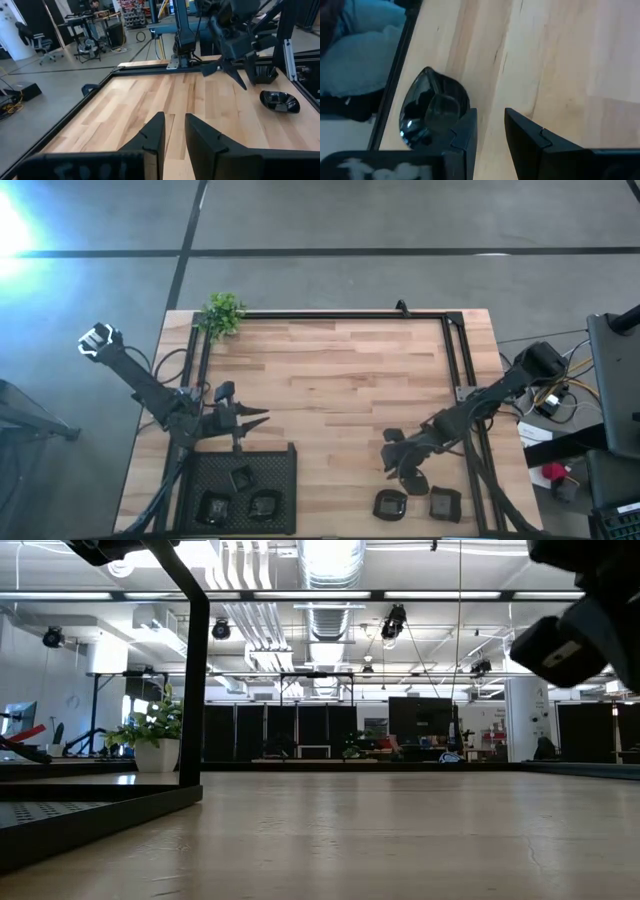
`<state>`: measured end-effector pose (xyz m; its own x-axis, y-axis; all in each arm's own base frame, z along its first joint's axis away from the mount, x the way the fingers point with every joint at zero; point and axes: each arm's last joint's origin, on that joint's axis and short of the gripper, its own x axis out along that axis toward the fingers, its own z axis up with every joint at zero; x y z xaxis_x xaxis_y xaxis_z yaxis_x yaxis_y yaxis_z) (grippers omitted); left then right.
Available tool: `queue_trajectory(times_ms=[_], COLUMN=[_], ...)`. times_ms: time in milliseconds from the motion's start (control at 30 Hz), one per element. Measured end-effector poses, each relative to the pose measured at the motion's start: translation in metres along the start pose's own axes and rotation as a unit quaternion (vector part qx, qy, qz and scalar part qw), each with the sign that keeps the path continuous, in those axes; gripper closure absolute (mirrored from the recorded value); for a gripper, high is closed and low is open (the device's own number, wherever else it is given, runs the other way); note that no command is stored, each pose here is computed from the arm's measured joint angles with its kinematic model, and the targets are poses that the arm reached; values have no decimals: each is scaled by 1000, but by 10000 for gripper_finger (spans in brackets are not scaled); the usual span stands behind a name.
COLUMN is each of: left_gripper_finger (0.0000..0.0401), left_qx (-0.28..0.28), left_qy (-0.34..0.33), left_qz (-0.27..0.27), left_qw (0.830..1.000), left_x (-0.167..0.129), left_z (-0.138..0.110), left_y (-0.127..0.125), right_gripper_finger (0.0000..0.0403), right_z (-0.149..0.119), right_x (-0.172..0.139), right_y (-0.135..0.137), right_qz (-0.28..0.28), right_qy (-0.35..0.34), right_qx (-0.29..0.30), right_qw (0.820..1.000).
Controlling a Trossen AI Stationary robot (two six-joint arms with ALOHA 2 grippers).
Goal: Pick & Place Mini shaped plates
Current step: Stack the leaf shaped plate on top of the leaf shaped plate on the shelf
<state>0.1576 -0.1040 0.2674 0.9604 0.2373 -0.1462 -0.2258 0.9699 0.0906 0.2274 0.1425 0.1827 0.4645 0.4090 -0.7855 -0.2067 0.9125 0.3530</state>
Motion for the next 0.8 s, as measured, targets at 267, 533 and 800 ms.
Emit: queue_trajectory(times_ms=[267,533,800], left_gripper_finger=[332,332,332], left_qx=[-2,-3,-11], left_qy=[0,1,1], left_qz=[0,0,0], left_qw=[1000,1000,1000], left_x=[0,0,0], left_z=[0,0,0], left_y=[0,0,0], right_gripper_finger=[310,310,310], right_z=[-21,-34,-36], right_x=[22,48,56], right_y=[7,16,22], right_qz=[13,2,1], right_qy=[19,63,74], right_qx=[28,35,36], right_qw=[999,997,997])
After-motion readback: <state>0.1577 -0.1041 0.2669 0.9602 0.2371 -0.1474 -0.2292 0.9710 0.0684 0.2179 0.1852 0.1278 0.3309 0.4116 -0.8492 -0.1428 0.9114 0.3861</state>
